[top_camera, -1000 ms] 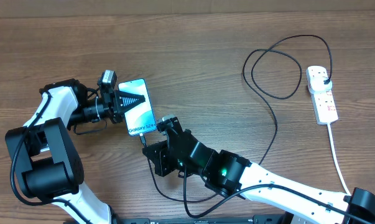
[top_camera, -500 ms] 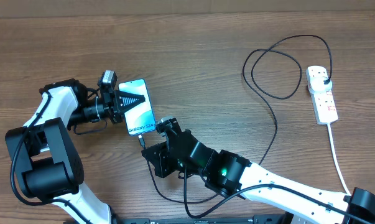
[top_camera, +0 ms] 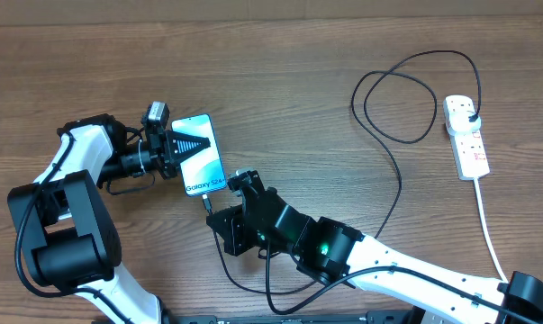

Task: Plug charger to phone and switch on socket

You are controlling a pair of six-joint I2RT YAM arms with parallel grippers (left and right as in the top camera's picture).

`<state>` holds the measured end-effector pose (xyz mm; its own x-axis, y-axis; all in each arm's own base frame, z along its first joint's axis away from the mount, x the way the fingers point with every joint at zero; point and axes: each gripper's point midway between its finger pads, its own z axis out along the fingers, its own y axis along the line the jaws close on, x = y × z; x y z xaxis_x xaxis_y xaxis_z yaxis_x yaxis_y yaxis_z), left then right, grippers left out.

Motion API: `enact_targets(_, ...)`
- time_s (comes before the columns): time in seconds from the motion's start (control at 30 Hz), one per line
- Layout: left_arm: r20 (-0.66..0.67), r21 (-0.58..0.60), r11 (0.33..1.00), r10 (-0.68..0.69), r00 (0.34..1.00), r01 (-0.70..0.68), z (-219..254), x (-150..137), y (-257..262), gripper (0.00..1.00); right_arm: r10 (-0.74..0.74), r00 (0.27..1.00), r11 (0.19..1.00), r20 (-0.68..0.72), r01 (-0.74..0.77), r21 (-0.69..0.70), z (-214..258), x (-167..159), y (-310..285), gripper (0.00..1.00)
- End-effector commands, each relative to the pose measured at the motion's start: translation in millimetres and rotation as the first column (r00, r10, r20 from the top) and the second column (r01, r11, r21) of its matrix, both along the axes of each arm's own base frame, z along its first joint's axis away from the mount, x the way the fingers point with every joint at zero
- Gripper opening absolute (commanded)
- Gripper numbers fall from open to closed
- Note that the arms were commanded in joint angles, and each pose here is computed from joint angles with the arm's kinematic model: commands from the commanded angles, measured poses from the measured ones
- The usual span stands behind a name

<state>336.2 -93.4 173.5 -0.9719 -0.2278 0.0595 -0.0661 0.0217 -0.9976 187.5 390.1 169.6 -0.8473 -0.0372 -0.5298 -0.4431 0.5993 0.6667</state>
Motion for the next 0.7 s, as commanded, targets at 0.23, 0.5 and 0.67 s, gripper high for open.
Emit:
enact_targets(0.23, 0.018, -0.042, 0.999, 0.017, 1.0, -0.017, 11.1, 2.2, -0.2, 0.04, -0.039, 0.999, 0.999, 0.012, 0.039, 0.005, 3.6, 6.3, -4.3, 0.04)
enact_targets(0.5, 0.018, -0.041, 0.999, 0.017, 1.0, -0.016, 11.0, 2.2, -0.2, 0.04, -0.081, 0.997, 0.997, -0.01, 0.08, -0.013, -1.3, 11.7, -10.3, 0.04)
enact_targets(0.67, 0.033, -0.037, 0.999, 0.017, 0.999, -0.016, 10.9, 2.1, -0.2, 0.04, -0.1, 0.995, 0.995, -0.015, 0.1, -0.017, -2.6, 16.6, -13.8, 0.04)
